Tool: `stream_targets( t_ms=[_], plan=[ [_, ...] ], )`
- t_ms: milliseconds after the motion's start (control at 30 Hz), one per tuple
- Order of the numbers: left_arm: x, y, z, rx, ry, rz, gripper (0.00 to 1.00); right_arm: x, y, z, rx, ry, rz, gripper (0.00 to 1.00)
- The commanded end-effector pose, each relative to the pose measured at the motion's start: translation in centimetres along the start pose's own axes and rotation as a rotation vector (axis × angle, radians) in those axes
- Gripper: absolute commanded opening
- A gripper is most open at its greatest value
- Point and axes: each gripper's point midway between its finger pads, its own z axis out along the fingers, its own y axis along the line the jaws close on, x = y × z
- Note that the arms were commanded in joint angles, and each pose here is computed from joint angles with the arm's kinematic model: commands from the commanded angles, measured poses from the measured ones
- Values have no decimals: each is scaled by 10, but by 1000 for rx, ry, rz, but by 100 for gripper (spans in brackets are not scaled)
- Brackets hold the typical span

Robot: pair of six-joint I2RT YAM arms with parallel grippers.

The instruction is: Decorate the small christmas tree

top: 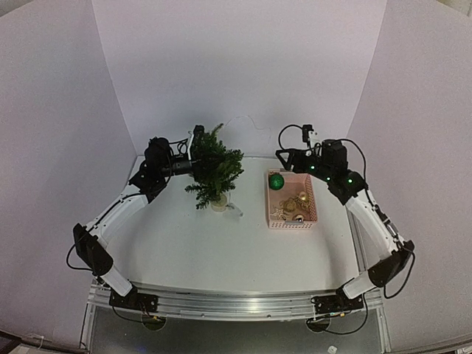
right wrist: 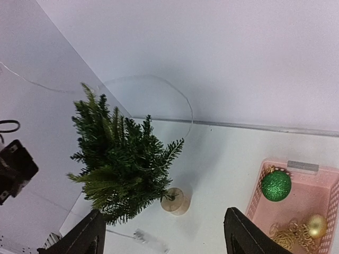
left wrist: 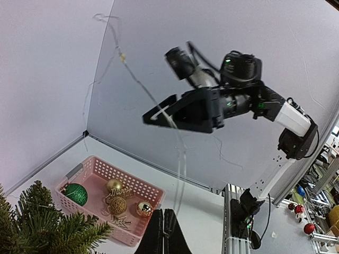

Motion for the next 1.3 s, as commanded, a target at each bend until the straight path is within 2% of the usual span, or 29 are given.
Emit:
stream_targets(
  t_ms=[0, 233, 367, 500, 633, 800, 933, 1100, 1267],
  plan=[
    [-28, -16, -11, 13, -74, 47, 0, 19, 10, 45, -121, 72, 59, 75],
    [-33, -15, -11, 16, -81, 53, 0, 17, -3, 88, -151, -21, 99, 72],
    [-33, -12, -10, 12, -79, 49, 0, 11, -3, 109, -190, -47, 144, 66],
    [-36, -11, -9, 10, -86, 50, 0, 12, -9, 126, -193, -58, 185, 48],
    [-38, -10, -10, 12, -91, 50, 0, 5, -11, 133, -202, -93, 196, 42],
    [-38, -8, -12, 9, -93, 49, 0, 1, -13, 138, -215, -113, 217, 25],
    [-37, -6, -14, 2, -94, 45, 0, -4, -15, 140, -221, -131, 226, 0],
    [-31, 0, -20, -20, -92, 35, 0, -15, -18, 131, -200, -167, 218, 0],
    [-22, 5, -29, -47, -95, 28, 0, -39, -10, 88, -150, -237, 133, 0]
  ],
)
